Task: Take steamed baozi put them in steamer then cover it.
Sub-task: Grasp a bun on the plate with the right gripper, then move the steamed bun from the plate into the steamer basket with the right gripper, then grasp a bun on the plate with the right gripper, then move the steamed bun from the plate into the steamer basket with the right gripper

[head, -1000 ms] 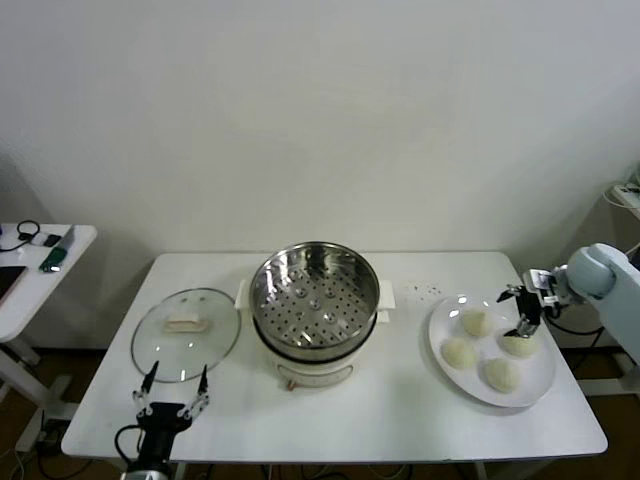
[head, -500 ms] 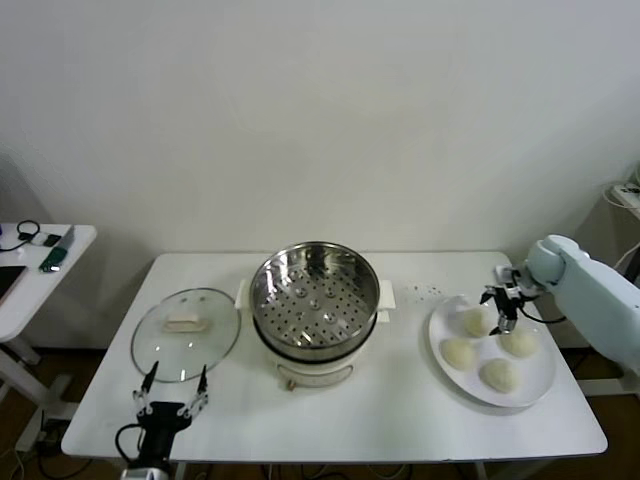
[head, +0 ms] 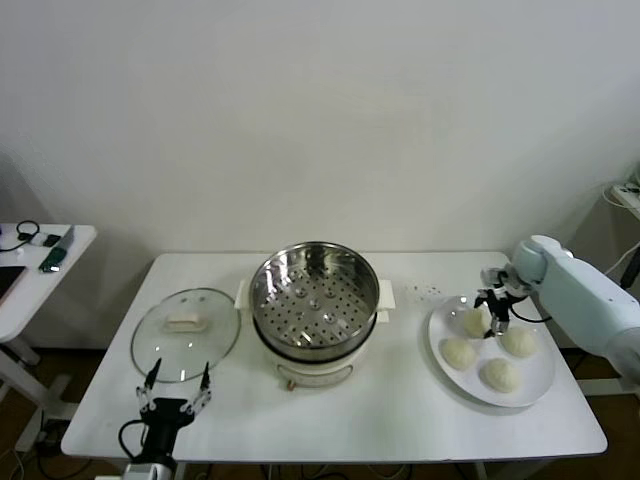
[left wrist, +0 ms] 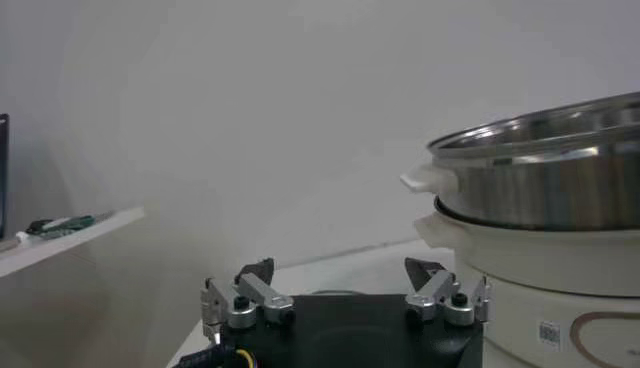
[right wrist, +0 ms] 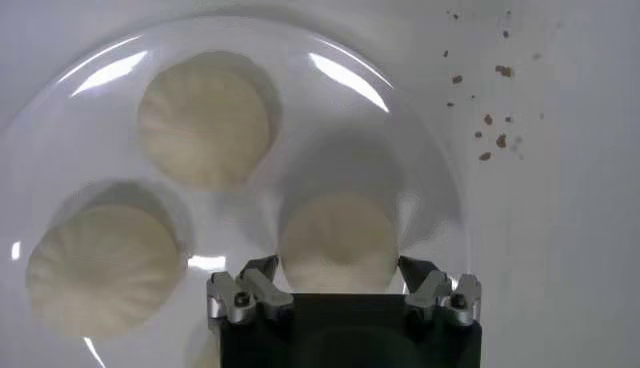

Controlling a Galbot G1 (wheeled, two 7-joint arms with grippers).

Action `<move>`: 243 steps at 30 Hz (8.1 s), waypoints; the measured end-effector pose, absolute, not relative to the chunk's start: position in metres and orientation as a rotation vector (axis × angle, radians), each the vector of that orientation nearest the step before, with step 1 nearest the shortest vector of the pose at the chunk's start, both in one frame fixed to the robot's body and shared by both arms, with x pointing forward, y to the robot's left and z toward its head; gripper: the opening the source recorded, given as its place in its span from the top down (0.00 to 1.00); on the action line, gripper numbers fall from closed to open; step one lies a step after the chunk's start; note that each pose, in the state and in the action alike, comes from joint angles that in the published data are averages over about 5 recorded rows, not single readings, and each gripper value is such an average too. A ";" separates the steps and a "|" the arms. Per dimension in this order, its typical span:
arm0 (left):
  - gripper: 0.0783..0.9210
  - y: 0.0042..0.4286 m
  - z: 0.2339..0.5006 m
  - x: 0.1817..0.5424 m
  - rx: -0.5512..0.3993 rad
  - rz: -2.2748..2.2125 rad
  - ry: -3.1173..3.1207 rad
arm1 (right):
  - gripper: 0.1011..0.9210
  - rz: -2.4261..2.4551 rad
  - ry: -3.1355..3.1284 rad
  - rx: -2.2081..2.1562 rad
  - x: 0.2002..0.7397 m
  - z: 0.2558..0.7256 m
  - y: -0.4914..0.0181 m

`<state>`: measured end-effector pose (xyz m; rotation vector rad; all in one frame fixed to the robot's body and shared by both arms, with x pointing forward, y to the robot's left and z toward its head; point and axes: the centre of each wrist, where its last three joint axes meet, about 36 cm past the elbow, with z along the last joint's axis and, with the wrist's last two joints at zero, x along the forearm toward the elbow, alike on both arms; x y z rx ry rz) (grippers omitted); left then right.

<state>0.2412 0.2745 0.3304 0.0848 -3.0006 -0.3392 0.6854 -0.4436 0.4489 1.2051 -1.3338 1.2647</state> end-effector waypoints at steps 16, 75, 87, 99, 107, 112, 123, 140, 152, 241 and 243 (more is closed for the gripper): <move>0.12 0.275 0.330 0.237 0.090 -0.340 -2.992 | 0.28 1.312 -1.330 1.244 0.694 0.473 -0.439; 0.12 0.275 0.330 0.234 0.133 -0.292 -2.964 | 0.26 2.430 -0.159 1.872 0.698 0.616 0.019; 0.12 0.276 0.327 0.233 0.141 -0.280 -2.954 | 0.16 2.407 -0.147 1.881 0.698 0.593 0.023; 0.12 0.275 0.329 0.234 0.154 -0.266 -2.956 | 0.12 2.405 -0.188 1.886 0.702 0.614 0.011; 0.12 0.277 0.329 0.233 0.167 -0.261 -2.955 | 0.12 2.384 -0.307 1.874 0.709 0.659 -0.019; 0.12 0.279 0.333 0.233 0.165 -0.258 -2.957 | 0.12 2.301 -0.496 1.843 0.715 0.691 -0.065; 0.12 0.279 0.335 0.234 0.151 -0.250 -2.964 | 0.12 1.938 -1.009 1.664 0.702 0.701 -0.217; 0.12 0.280 0.338 0.232 0.142 -0.259 -2.964 | 0.12 1.393 -1.334 1.374 0.643 0.586 -0.375; 0.12 0.282 0.334 0.232 0.157 -0.263 -2.951 | 0.12 1.221 -1.325 1.347 0.624 0.507 -0.398; 0.12 0.276 0.350 0.237 0.090 -0.264 -3.003 | 0.26 1.206 -1.548 1.566 0.681 0.641 -0.076; 0.12 0.278 0.349 0.236 0.091 -0.266 -3.003 | 0.26 1.210 -1.526 1.572 0.679 0.630 -0.064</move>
